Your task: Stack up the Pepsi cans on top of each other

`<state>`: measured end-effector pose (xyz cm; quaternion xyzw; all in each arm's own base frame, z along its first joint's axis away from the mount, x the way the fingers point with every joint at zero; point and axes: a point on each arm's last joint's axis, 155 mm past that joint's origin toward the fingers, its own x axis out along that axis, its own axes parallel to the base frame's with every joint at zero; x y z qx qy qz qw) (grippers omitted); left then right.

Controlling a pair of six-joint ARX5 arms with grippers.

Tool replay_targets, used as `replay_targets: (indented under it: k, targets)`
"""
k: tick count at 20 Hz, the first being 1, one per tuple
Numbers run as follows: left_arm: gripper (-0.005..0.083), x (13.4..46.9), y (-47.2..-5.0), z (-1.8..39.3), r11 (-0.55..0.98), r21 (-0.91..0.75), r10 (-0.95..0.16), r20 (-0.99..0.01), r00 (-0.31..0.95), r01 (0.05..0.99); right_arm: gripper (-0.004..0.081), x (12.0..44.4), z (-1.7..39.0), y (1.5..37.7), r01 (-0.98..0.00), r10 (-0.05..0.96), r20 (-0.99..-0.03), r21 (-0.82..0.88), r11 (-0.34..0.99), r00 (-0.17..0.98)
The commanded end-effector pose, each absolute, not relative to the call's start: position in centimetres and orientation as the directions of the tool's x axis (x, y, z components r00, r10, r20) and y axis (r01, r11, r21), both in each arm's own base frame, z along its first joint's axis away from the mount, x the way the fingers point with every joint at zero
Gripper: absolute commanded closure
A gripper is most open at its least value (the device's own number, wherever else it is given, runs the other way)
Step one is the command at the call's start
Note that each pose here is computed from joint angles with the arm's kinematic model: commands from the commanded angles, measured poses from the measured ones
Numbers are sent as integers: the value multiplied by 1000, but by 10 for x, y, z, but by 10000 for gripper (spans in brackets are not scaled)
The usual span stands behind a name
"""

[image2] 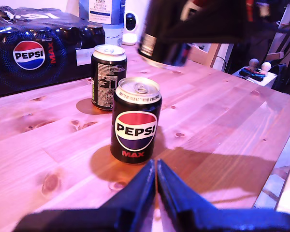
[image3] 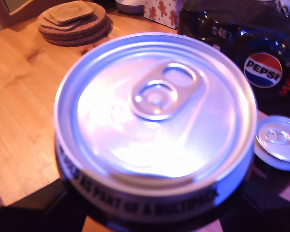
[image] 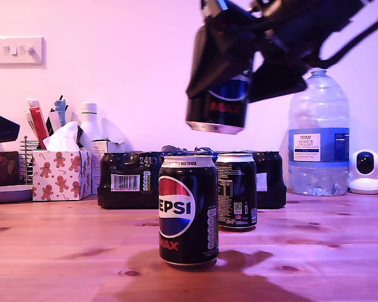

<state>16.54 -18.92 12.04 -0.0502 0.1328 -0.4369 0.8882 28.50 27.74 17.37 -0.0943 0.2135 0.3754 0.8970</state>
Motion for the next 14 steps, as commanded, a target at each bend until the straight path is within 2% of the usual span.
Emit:
replay_targets:
  k: [1,14]
  targets:
    - [793,165,-190,114,614,-210,-788,-205,580,761,365,293,201,291,-730,671,-387,-5,684,632]
    - [793,165,-190,113,614,-211,-788,-206,580,760,365,292,180,309,-762,676,-439,-32,647,592]
